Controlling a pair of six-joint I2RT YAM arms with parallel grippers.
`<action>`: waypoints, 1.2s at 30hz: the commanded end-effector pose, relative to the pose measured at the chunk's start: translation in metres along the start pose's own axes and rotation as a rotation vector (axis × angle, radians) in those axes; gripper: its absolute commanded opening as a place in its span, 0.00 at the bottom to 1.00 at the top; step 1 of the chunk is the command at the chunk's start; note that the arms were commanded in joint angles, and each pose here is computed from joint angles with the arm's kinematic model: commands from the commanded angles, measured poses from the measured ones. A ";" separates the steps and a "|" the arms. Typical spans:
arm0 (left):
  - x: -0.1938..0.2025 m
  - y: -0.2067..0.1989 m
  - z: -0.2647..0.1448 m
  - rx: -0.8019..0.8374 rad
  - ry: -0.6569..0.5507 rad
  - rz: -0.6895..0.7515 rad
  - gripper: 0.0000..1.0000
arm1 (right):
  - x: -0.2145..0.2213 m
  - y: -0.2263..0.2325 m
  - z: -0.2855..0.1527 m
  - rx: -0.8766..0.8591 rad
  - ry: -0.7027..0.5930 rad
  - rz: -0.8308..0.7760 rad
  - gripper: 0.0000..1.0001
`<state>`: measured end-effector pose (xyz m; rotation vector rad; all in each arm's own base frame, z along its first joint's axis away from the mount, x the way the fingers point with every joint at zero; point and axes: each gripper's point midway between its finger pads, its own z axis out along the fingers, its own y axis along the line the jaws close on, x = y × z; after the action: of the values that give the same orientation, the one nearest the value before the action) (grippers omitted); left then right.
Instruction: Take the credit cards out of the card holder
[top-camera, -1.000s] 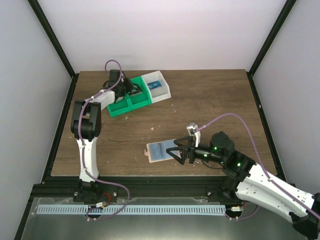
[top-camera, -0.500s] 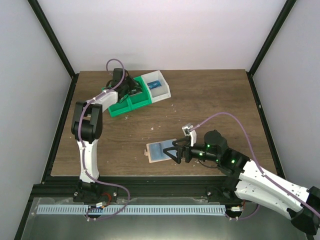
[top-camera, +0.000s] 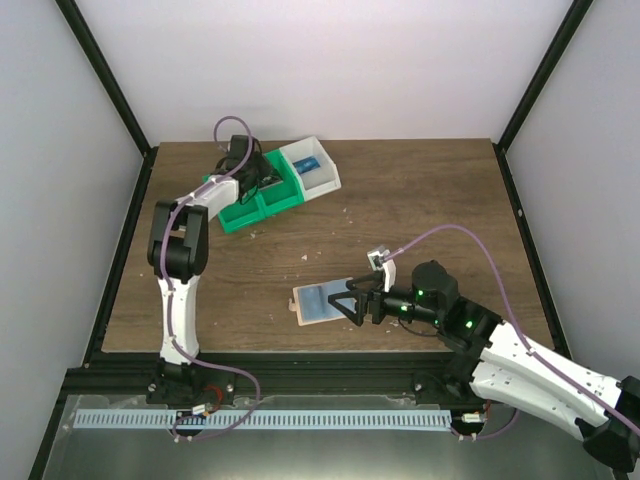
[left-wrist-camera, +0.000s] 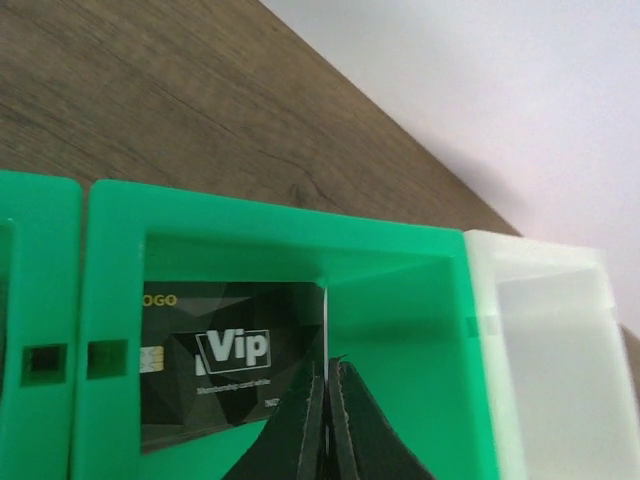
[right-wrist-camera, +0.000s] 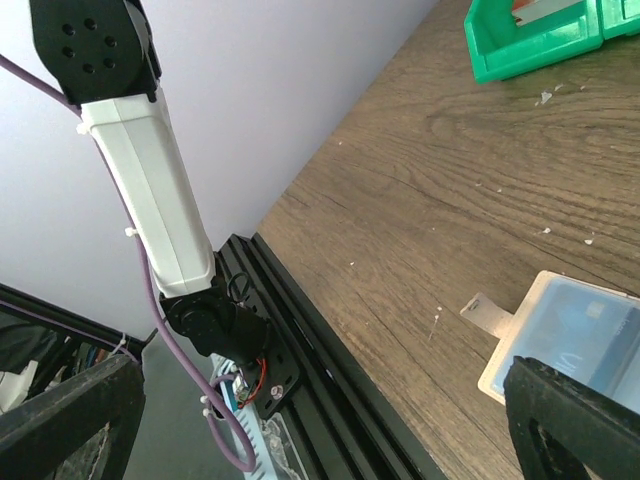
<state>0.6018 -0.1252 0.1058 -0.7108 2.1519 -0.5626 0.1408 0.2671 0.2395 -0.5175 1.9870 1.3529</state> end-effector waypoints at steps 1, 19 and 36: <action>0.004 0.011 0.010 -0.050 0.010 0.029 0.06 | -0.009 0.005 -0.004 -0.005 -0.034 0.004 1.00; -0.025 -0.006 -0.009 -0.061 -0.052 0.038 0.26 | -0.007 0.005 -0.010 -0.010 -0.045 0.017 1.00; -0.016 -0.046 -0.108 0.096 0.018 0.223 0.76 | -0.014 -0.027 -0.020 0.186 -0.105 0.130 1.00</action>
<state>0.5740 -0.1214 0.1810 -0.5584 2.1590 -0.5150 0.1458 0.2538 0.2322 -0.3823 2.0244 1.3339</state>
